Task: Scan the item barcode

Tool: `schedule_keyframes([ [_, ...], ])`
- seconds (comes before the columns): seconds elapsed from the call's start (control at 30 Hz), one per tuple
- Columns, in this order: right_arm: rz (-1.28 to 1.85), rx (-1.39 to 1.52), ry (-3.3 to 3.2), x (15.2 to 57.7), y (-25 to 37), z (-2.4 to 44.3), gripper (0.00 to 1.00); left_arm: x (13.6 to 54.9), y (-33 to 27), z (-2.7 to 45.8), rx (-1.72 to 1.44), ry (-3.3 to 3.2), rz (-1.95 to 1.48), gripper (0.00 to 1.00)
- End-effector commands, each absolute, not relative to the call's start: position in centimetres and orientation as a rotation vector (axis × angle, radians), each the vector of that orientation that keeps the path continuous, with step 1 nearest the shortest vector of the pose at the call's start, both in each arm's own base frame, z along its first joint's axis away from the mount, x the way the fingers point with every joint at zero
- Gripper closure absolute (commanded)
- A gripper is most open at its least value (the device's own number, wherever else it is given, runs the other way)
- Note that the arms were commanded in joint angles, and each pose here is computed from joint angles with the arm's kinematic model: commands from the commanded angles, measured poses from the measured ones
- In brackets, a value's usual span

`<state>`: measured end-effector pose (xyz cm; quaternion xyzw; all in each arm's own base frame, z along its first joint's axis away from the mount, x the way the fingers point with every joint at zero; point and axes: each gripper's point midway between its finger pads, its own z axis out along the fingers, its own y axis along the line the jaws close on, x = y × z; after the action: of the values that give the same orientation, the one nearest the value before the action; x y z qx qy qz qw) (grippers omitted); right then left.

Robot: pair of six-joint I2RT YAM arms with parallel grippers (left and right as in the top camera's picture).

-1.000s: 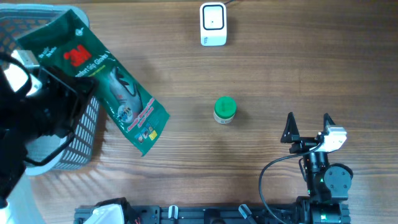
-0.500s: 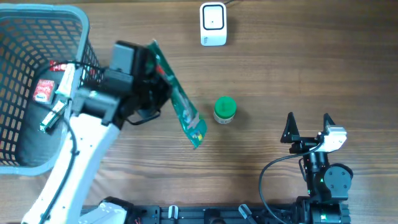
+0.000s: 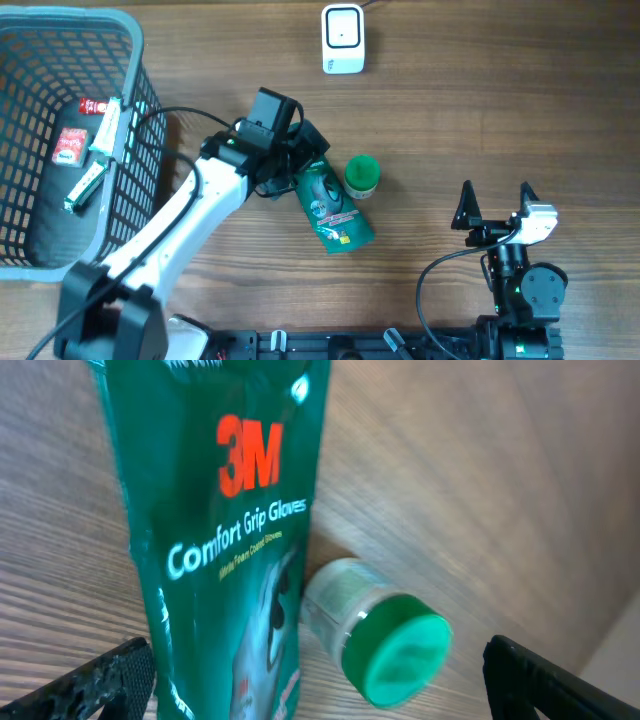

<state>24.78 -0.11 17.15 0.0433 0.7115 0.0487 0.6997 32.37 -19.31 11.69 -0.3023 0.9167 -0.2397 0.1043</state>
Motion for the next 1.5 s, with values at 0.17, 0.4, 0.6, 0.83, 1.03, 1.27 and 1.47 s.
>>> schedule_keyframes([
  [0.17,0.099,0.108,1.578,24.8,-0.4,17.3,0.0,33.4,-12.9,37.8,-0.428,2.071,-0.557,0.0],
  [0.4,0.099,0.108,1.578,24.8,-0.4,17.3,0.0,26.0,4.6,50.1,-0.909,1.445,-0.084,0.0],
  [0.6,0.099,0.108,1.578,24.8,-0.4,17.3,0.0,21.9,14.9,48.4,-1.318,1.17,0.218,0.0],
  [0.83,0.104,0.103,1.578,24.8,-0.2,17.3,0.0,26.3,21.9,36.9,-1.54,1.492,0.606,0.0],
  [1.03,0.104,0.103,1.578,24.8,-0.2,17.3,0.0,34.3,21.9,26.1,-0.902,2.384,0.619,0.0],
  [1.27,0.104,0.103,1.578,24.8,-0.2,17.3,0.0,32.3,19.7,19.0,-0.268,2.799,0.227,0.0],
  [1.47,0.104,0.103,1.578,24.8,-0.2,17.3,0.0,30.1,21.3,12.3,0.179,2.912,0.218,0.0],
])
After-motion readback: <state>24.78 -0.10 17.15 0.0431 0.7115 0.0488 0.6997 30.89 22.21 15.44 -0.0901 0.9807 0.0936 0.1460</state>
